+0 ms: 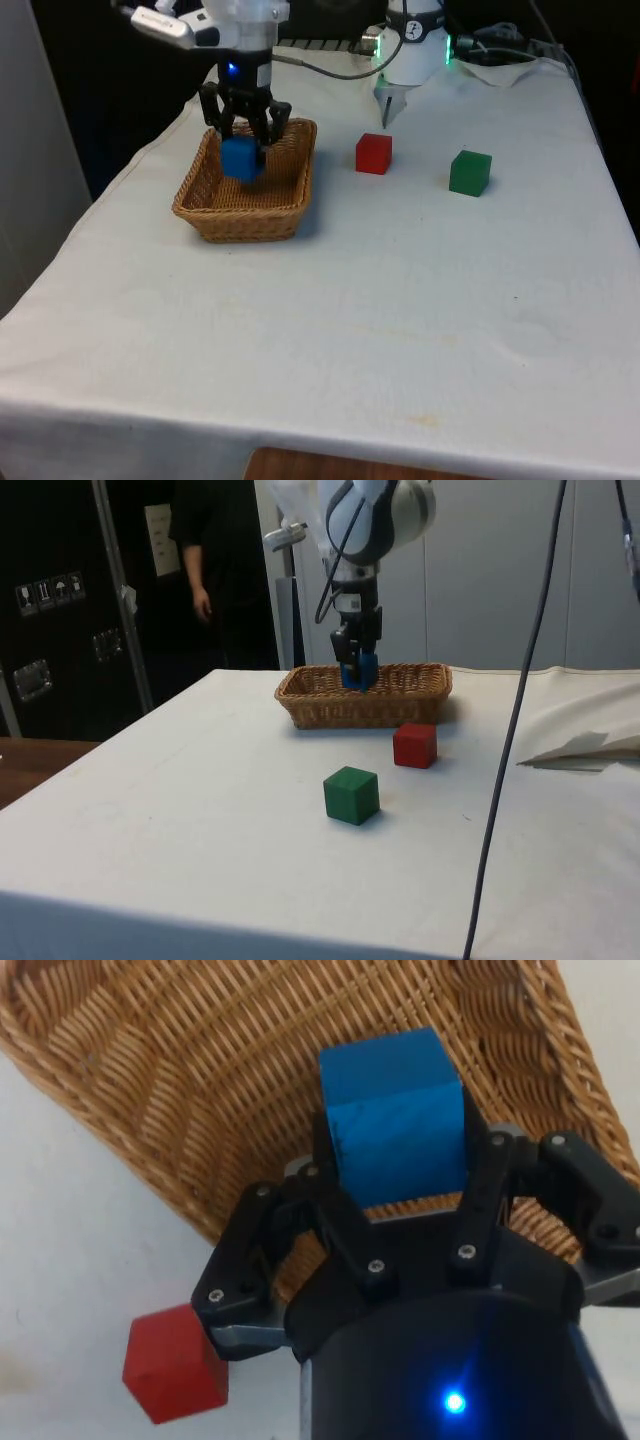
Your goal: Pick up the blue cube and place it into the basket.
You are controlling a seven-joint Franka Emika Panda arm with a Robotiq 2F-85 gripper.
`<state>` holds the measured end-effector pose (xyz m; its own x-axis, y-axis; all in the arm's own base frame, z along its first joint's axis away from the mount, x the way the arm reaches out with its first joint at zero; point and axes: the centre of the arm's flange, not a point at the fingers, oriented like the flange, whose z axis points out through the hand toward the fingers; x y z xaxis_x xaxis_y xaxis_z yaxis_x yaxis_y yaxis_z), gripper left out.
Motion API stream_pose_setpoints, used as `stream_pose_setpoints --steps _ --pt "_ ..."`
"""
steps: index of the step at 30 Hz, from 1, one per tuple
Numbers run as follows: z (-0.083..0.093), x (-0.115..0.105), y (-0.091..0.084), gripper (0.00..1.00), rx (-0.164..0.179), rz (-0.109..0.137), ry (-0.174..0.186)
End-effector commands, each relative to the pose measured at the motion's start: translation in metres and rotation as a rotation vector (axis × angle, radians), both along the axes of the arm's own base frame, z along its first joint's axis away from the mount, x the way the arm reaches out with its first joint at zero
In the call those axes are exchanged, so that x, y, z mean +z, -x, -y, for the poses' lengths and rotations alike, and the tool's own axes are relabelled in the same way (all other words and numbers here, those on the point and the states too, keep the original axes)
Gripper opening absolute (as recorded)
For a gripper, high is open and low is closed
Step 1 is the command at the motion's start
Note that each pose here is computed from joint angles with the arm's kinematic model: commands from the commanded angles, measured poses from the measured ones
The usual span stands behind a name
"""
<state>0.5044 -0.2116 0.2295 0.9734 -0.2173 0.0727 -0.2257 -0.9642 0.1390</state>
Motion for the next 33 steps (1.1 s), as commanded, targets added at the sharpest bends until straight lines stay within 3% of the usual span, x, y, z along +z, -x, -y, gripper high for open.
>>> stream_pose_setpoints --steps 1,8,9,10,17,18,19,22,25,26,27,28,31,33 --pt "-0.002 -0.003 0.000 0.02 0.000 0.013 -0.006" --pt "-0.002 -0.019 0.002 0.02 -0.001 0.011 -0.014" --pt "0.000 -0.019 0.002 0.02 -0.005 -0.004 0.000" --pt "-0.001 -0.020 0.003 0.02 -0.001 0.011 -0.015" --pt "-0.001 -0.023 0.005 0.02 0.003 0.022 -0.010" --pt "0.001 -0.025 0.005 0.02 -0.003 0.005 -0.005" --pt "-0.001 -0.023 0.005 0.02 0.002 0.022 -0.009" --pt "0.000 -0.023 0.005 0.03 0.002 0.024 -0.005" --pt "0.000 -0.023 0.005 0.27 0.003 0.025 -0.003" --pt "0.001 -0.024 0.005 0.37 -0.001 0.013 -0.001" --pt "0.000 -0.023 0.005 0.37 0.004 0.026 -0.003" --pt "0.000 -0.023 0.005 0.61 0.002 0.026 -0.002" --pt "0.000 -0.024 0.005 0.90 0.003 0.025 -0.002" --pt "0.000 -0.024 0.005 1.00 0.003 0.025 -0.002"
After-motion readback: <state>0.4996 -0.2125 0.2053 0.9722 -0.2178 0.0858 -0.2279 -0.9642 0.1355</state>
